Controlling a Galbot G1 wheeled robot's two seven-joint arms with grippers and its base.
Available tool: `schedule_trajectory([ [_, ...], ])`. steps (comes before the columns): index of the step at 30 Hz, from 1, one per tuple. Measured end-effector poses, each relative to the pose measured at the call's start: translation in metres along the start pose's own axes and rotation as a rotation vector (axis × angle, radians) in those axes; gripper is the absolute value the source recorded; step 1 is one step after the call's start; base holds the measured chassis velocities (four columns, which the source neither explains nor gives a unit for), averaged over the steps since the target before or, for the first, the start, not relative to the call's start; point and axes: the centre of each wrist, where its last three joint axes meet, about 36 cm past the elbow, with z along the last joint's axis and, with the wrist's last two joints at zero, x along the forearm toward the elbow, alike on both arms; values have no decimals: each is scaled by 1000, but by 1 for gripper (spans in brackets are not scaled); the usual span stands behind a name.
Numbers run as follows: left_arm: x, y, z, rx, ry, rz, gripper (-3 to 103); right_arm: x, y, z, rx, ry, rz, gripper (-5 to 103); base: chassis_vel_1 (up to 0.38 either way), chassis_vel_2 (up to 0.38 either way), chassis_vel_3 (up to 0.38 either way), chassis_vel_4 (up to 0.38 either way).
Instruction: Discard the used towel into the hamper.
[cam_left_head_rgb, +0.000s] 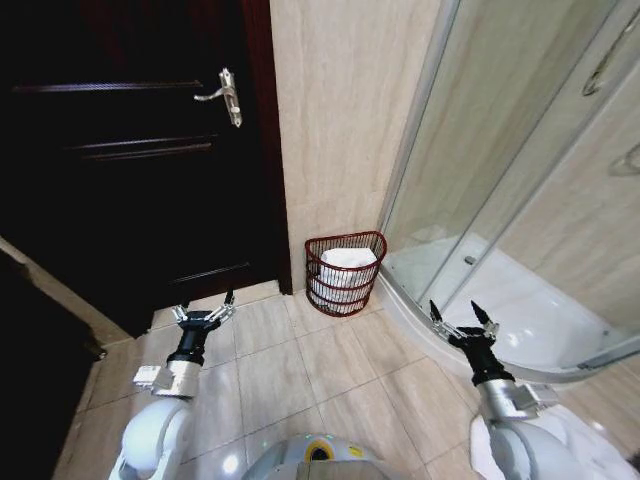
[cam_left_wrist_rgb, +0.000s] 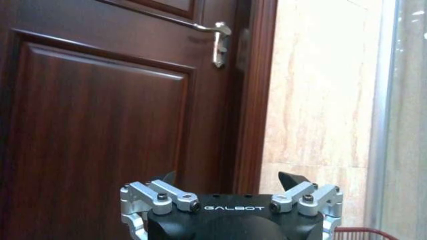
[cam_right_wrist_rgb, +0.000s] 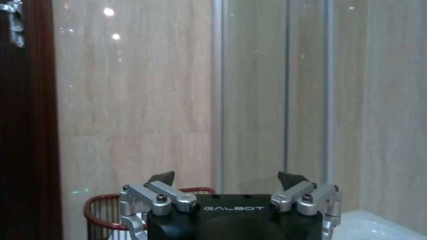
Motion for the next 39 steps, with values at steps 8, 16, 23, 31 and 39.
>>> schedule_trajectory([
  [8,0,0,-1,0,-6,0,100,8,-3,3,5,-4,24,100,-72,-60,-59,-69],
  [16,1,-1,-3,-3,-8,5,100,12,-9,13,1,-3,63,100,-96,-104,-108,-97],
  [23,1,1,-4,-9,-9,3,100,14,-10,18,-1,-3,73,100,-127,-125,-127,-119],
  [31,2,1,-4,-8,-11,2,100,17,-11,19,-4,-5,74,100,-115,-120,-123,-125],
  [39,2,0,-2,-7,-12,1,100,19,-13,20,-2,-7,74,100,-124,-126,-131,-110],
])
